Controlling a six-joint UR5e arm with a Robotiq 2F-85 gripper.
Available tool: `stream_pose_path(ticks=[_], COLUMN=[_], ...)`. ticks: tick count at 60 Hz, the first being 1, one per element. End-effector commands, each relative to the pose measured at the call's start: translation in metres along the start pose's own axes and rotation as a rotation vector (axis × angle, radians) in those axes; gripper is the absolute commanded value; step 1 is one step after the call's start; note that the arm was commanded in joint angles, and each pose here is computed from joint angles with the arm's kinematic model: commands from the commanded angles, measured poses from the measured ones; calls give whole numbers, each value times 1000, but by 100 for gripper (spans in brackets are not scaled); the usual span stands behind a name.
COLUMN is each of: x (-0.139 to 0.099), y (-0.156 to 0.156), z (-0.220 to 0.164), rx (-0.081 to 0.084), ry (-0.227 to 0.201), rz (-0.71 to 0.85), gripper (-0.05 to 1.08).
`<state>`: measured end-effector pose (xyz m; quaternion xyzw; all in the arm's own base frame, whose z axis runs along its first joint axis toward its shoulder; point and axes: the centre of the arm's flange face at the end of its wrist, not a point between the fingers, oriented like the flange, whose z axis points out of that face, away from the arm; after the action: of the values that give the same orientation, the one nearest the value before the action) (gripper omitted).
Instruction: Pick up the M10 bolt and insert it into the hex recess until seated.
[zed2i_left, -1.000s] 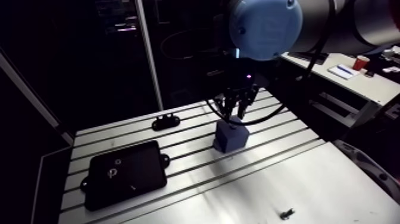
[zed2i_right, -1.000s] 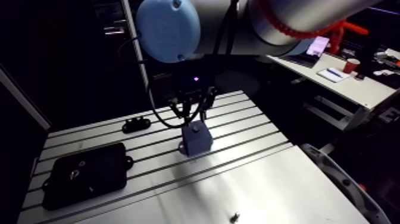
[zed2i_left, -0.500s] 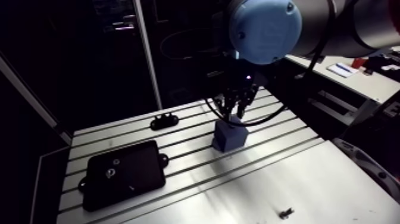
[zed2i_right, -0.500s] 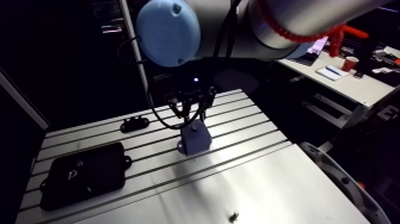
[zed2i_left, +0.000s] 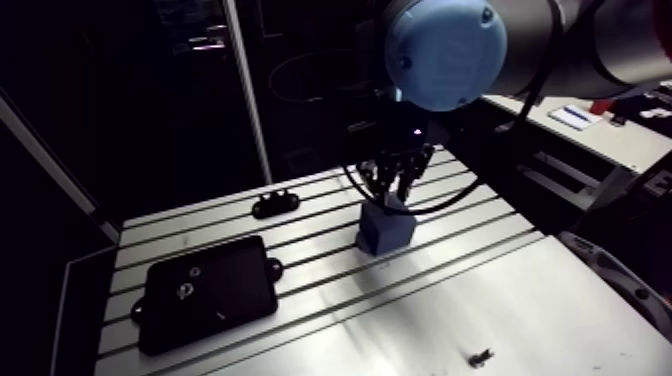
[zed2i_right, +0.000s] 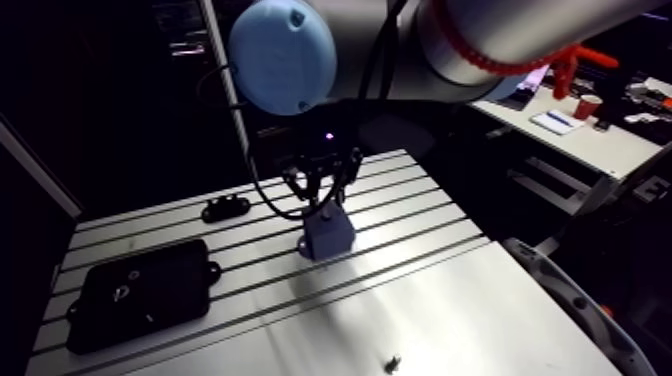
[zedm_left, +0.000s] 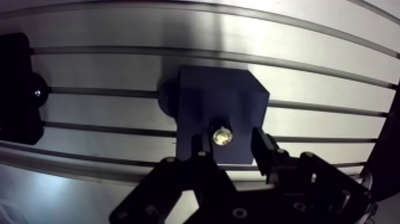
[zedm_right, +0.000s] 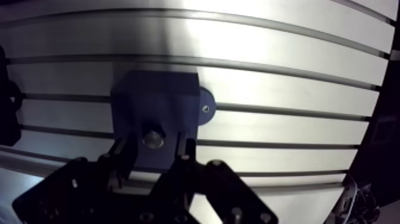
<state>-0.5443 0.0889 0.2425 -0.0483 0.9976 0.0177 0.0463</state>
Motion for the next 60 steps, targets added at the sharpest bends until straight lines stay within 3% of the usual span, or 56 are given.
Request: stream_pose_path(ticks=[1,60], x=[-2,-3], y=[-2,-5], z=[4,7], rx=[3,1], ry=[-8,-12], rz=[-2,-9], gripper=[53,60])
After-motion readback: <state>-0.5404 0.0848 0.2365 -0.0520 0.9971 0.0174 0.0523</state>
